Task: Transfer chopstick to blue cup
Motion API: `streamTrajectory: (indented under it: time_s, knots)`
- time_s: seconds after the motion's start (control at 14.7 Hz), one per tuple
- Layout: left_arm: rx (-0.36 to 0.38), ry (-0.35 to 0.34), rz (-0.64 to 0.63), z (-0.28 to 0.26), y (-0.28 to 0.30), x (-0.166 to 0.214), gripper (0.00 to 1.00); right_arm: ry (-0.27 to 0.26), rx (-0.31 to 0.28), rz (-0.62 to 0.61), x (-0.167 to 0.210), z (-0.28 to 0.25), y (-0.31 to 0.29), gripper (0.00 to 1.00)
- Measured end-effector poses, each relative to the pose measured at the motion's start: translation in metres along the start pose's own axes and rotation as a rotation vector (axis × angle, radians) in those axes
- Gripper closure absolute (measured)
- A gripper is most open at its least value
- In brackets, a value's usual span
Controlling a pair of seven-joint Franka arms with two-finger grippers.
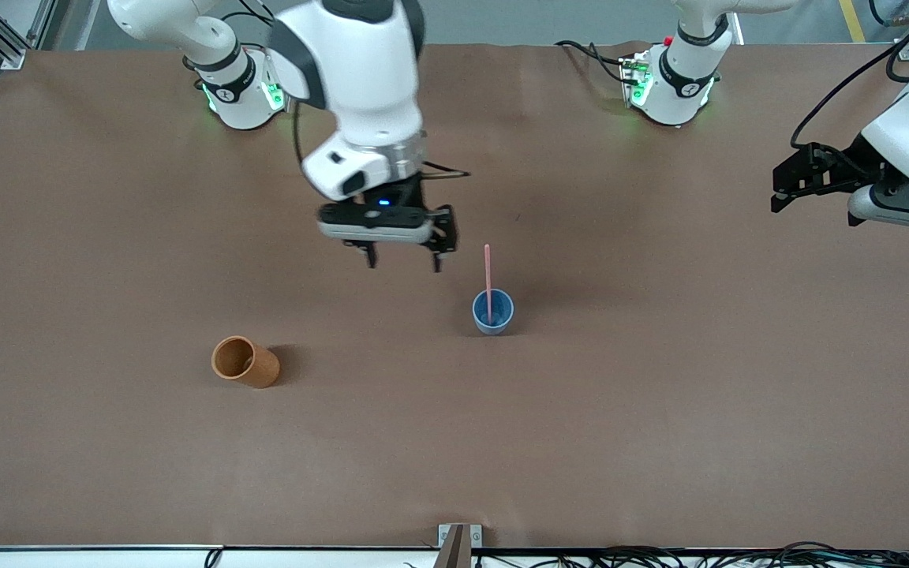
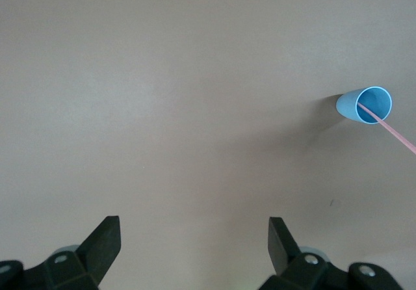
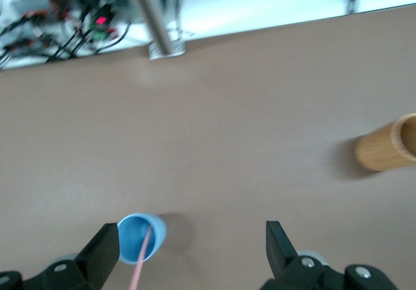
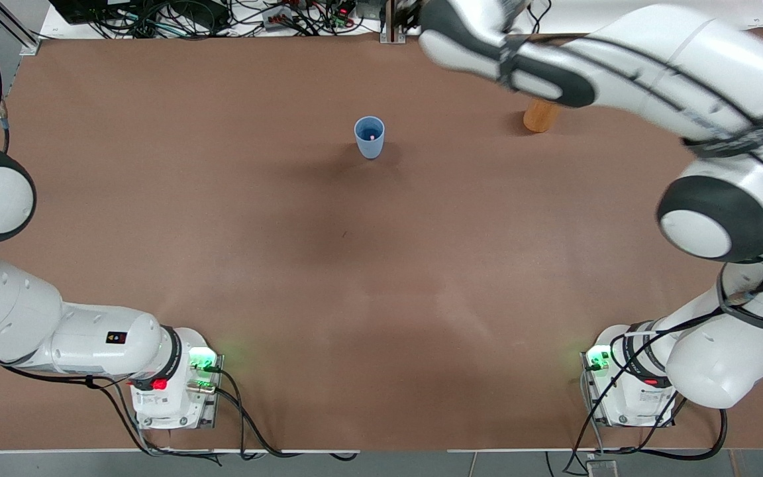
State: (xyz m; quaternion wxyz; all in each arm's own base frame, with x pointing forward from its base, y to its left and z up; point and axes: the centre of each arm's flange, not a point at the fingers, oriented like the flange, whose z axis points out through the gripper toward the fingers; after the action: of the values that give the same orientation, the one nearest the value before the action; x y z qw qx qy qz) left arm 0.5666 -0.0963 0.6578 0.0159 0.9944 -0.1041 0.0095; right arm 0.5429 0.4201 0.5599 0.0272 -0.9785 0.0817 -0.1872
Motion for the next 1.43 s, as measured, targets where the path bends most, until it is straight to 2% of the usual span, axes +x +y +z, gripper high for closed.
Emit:
streamTrajectory:
  time_s: [0.14, 0.27, 0.61, 0.81, 1.09, 1.43]
  knots:
    - [-0.001, -0.005, 0.0, 0.003, 0.0, 0.002, 0.0, -0.02, -0.007, -0.002, 0.02, -0.01, 0.04, 0.0]
    - [-0.001, -0.008, 0.0, 0.005, -0.001, 0.003, 0.0, -0.085, -0.036, -0.033, 0.037, -0.015, 0.089, 0.0]
    - [-0.001, -0.008, -0.002, 0.005, -0.001, 0.003, 0.0, -0.258, -0.172, 0.003, 0.053, -0.029, 0.183, 0.01]
    - [0.001, -0.007, -0.011, 0.005, -0.009, 0.002, 0.0, -0.31, -0.205, 0.012, 0.058, -0.018, 0.223, 0.02]
    - [0.001, -0.007, -0.016, 0.004, -0.012, 0.002, 0.0, -0.367, -0.214, -0.035, 0.067, -0.006, 0.295, 0.03]
    - [0.001, -0.007, -0.017, 0.004, -0.012, 0.002, 0.0, -0.405, -0.141, -0.016, 0.09, -0.007, 0.393, 0.02]
